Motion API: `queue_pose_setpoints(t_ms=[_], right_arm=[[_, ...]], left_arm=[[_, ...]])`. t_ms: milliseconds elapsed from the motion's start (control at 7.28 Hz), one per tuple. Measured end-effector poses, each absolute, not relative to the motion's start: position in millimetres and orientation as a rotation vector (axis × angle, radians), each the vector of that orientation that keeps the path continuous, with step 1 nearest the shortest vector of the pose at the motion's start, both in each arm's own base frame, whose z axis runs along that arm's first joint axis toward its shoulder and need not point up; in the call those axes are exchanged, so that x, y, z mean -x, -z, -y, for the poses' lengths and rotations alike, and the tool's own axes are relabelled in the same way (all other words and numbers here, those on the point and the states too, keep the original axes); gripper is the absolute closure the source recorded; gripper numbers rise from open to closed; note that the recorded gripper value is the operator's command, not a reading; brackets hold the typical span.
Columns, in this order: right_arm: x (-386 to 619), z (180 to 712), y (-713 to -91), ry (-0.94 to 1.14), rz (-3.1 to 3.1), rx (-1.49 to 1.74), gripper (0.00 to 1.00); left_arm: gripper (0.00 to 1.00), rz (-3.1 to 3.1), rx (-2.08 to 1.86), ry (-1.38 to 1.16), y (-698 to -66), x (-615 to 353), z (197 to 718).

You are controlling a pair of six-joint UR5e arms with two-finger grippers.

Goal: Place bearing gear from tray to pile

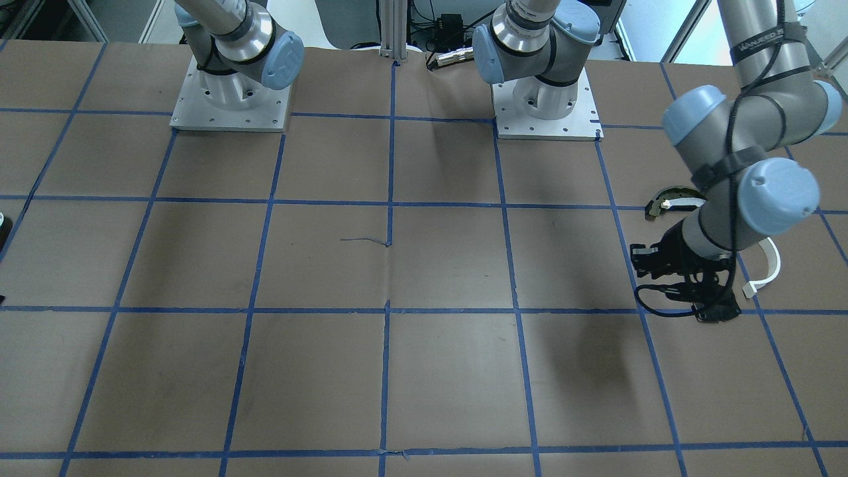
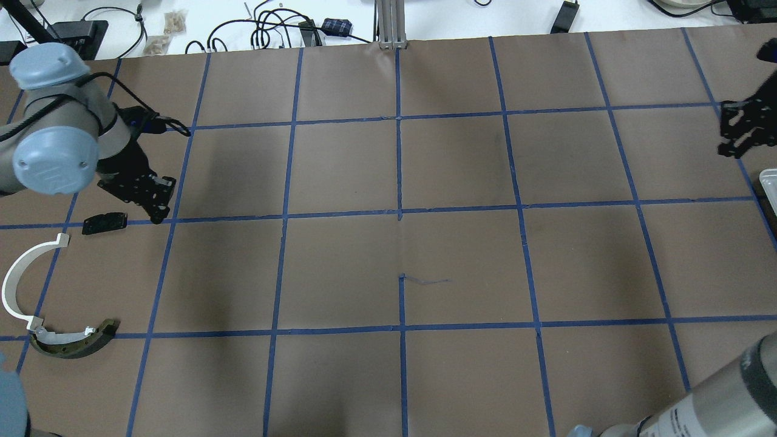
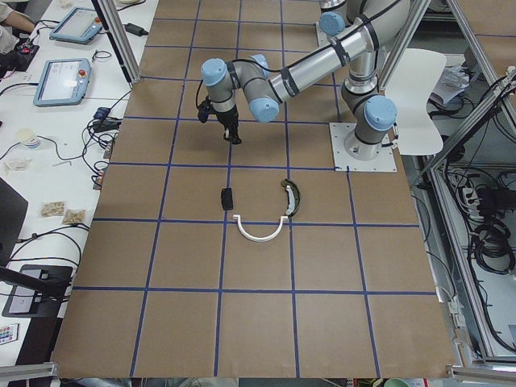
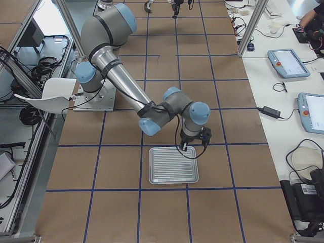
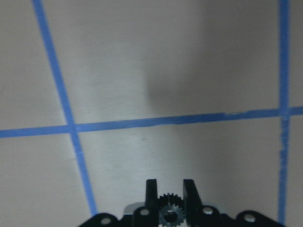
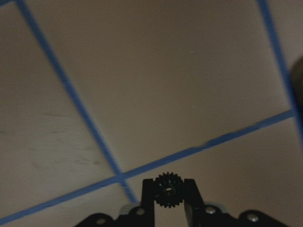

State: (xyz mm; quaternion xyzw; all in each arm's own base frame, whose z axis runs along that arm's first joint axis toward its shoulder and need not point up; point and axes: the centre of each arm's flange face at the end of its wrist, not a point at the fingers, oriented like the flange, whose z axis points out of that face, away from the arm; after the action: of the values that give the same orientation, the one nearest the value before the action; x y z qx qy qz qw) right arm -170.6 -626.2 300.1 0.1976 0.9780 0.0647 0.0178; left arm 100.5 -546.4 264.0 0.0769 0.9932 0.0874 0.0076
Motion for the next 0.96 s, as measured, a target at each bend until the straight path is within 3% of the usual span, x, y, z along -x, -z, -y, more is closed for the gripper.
queue_pose_setpoints(t_ms=[275,549,962], right_arm=[[-22,642,-290,-0.276,-2.935,-0.814,1.0],[-191,614,-281,-0.361,-2.878,-0.912,1.0],[-331,551,-231,-0.441,-2.872,-0.924,1.0]], left_arm=[[1.0,-3.219,-0.329,-0.267,-239,-186,522],[0.19,-3.305,-0.357,-0.242,-216,-223,502],[0.12,-3.311,-0.339,-0.213,-213,-234,503]])
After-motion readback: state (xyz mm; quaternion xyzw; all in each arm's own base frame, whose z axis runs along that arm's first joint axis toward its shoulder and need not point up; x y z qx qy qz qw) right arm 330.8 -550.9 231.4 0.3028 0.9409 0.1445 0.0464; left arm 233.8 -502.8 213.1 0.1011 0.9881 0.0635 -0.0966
